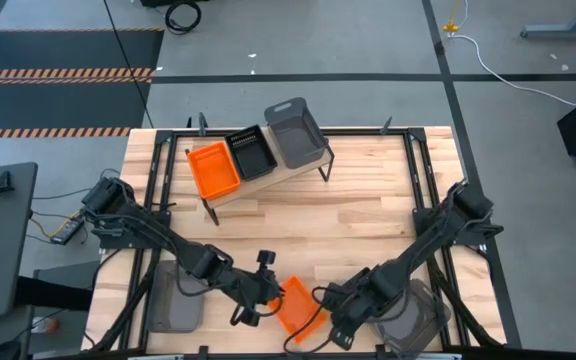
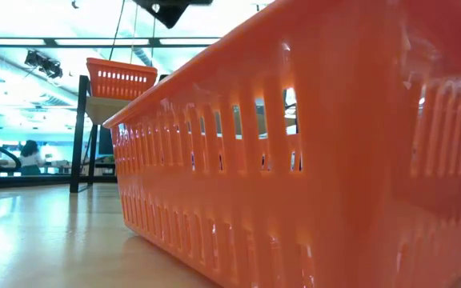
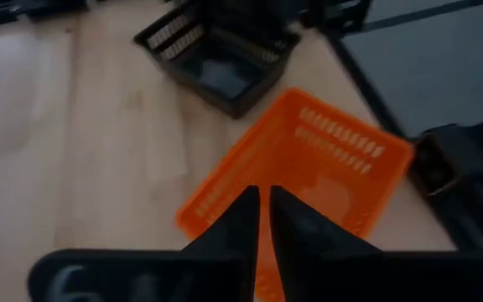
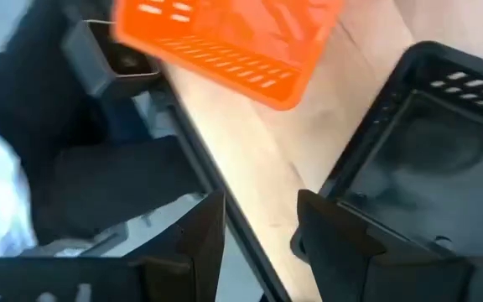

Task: Stack baskets on shelf by color
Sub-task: Stack the black bin on top of the black bin on the shelf

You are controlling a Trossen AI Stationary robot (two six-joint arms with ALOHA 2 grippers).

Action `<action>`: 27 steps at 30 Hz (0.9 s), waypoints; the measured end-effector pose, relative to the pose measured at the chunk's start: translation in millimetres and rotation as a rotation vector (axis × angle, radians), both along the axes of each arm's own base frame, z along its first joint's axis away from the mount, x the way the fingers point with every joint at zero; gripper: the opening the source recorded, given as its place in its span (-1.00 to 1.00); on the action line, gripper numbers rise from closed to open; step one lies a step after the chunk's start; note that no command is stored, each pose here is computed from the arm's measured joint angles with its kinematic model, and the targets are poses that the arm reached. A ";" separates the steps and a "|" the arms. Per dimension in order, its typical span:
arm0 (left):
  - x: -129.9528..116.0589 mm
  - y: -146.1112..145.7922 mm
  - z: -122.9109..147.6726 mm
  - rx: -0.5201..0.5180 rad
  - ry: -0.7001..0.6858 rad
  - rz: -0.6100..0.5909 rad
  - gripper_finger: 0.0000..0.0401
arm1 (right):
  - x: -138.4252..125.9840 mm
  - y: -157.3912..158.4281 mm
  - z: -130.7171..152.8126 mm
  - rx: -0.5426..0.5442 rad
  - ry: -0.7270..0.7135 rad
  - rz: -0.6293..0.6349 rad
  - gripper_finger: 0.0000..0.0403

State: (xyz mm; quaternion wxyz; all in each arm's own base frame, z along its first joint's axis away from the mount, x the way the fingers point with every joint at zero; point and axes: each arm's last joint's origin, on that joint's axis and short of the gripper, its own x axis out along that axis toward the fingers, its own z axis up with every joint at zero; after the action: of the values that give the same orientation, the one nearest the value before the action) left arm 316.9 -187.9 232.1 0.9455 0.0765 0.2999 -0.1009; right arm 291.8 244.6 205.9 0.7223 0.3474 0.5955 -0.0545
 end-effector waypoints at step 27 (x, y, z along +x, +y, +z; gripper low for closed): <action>-43.1 -60.3 3.3 -0.125 -0.028 -0.024 -0.92 | 15.7 11.1 -15.3 -0.267 0.162 -0.117 -0.22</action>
State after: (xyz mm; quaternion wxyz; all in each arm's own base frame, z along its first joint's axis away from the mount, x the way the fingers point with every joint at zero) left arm 273.8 -248.3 235.4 0.9512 0.0225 0.2790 -0.1297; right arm 307.6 255.6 190.6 0.7073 0.2769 0.6179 -0.2032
